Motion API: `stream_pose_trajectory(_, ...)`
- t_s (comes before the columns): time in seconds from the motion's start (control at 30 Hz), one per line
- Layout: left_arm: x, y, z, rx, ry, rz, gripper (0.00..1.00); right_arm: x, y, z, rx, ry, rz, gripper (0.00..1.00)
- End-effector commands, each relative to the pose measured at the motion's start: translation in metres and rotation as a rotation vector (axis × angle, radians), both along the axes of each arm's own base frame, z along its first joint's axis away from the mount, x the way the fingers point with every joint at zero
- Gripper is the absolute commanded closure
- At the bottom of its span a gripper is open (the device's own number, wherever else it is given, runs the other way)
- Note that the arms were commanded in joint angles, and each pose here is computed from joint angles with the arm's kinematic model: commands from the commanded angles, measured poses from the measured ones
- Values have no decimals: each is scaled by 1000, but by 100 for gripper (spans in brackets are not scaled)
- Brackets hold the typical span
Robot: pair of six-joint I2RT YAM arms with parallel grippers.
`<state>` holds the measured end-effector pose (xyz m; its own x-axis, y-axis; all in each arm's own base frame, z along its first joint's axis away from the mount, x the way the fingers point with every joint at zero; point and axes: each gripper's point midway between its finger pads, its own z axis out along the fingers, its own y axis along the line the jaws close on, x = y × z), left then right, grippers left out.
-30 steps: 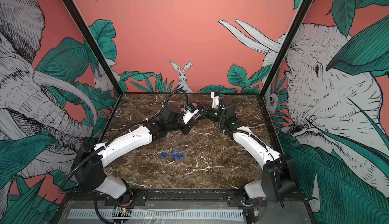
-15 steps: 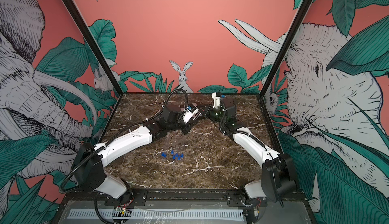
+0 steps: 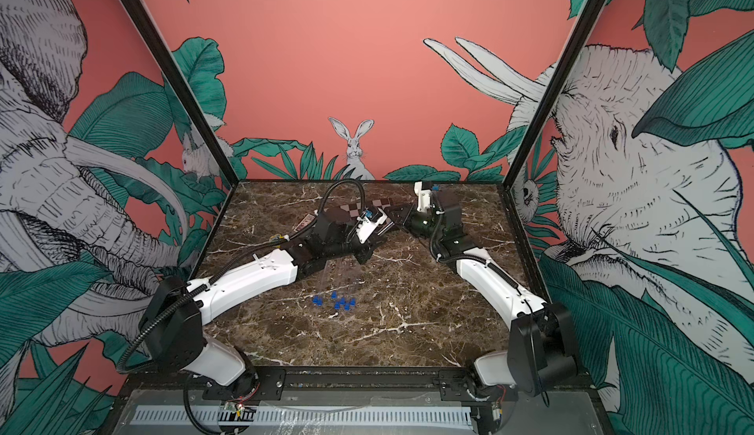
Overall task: Remove stoppers from test tubes
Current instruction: Open the stopper on the test tube.
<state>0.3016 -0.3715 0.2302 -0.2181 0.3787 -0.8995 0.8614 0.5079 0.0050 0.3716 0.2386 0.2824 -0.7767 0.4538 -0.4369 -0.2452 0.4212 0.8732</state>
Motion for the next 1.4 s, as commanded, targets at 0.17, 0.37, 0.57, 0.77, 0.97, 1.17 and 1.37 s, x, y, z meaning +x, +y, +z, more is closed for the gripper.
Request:
stream_pose_trajectory(0.17,-13,22,-5,43,44,20,100,32,-53,34,18,-124,-245,100)
stream_pose_trajectory(0.37,-14,23,-6,43,46,23,100,37,-63,36,20,-133,-285,100)
stream_pose_trajectory(0.57,-14,24,-7,42,49,25,100,41,-69,36,14,-135,-306,100)
stream_pose_trajectory(0.77,-16,25,-6,42,48,24,100,45,-80,36,13,-139,-337,100)
stream_pose_trajectory(0.97,-17,26,-8,48,53,24,100,51,-92,35,15,-143,-372,100)
stream_pose_trajectory(1.17,-17,27,-7,47,52,28,100,57,-99,38,21,-146,-391,100)
stream_pose_trajectory(1.37,-17,28,-3,46,46,32,100,52,-103,20,-47,-91,-383,100)
